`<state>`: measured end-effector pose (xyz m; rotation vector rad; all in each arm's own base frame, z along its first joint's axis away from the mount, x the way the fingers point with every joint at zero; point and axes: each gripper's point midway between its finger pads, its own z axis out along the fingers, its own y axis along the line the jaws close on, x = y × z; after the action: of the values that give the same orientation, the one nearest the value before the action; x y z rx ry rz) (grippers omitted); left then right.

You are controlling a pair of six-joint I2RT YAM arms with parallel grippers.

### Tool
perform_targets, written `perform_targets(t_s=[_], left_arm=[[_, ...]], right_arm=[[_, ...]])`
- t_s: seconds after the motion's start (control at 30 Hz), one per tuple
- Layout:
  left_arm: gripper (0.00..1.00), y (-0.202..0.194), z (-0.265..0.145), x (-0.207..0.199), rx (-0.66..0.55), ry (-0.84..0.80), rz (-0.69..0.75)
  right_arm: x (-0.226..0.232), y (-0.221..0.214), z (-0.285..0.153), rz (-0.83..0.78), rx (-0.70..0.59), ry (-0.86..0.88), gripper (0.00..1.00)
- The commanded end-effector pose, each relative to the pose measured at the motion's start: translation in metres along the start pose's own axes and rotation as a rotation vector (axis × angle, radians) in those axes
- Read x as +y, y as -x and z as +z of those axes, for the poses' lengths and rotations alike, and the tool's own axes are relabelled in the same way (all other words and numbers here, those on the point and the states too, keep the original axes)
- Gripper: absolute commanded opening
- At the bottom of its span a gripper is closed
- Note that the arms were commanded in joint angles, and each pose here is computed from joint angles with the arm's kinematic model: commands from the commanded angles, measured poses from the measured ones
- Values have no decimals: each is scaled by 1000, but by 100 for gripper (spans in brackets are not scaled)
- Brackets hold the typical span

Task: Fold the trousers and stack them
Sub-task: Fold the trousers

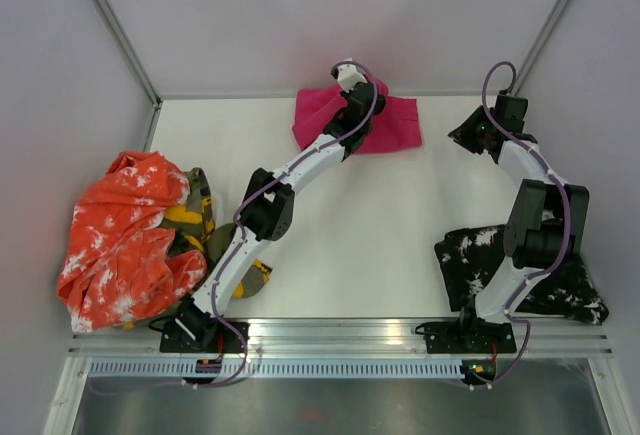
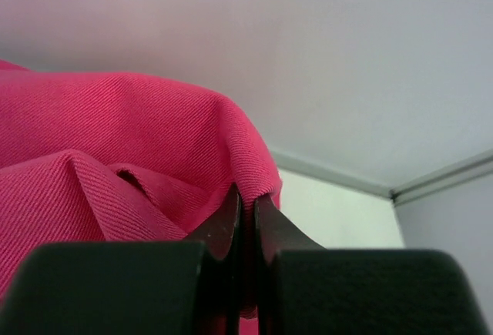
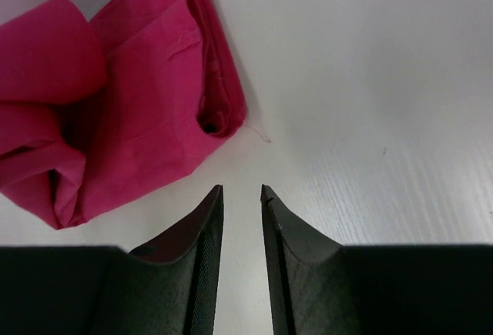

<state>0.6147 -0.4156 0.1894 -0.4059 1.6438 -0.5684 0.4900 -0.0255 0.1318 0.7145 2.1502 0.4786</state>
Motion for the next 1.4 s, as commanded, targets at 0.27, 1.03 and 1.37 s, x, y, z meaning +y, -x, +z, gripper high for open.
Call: perform_targets(t_s=[0.27, 1.03, 1.37], left_arm=[[2, 96, -24, -86, -197, -268, -211], [2, 26, -22, -74, 24, -399, 71], [2, -17, -43, -74, 207, -540, 207]], right_arm=[[104, 45, 42, 198, -27, 485, 72], [204, -5, 166, 269, 95, 592, 98], [215, 11, 172, 214, 46, 626, 45]])
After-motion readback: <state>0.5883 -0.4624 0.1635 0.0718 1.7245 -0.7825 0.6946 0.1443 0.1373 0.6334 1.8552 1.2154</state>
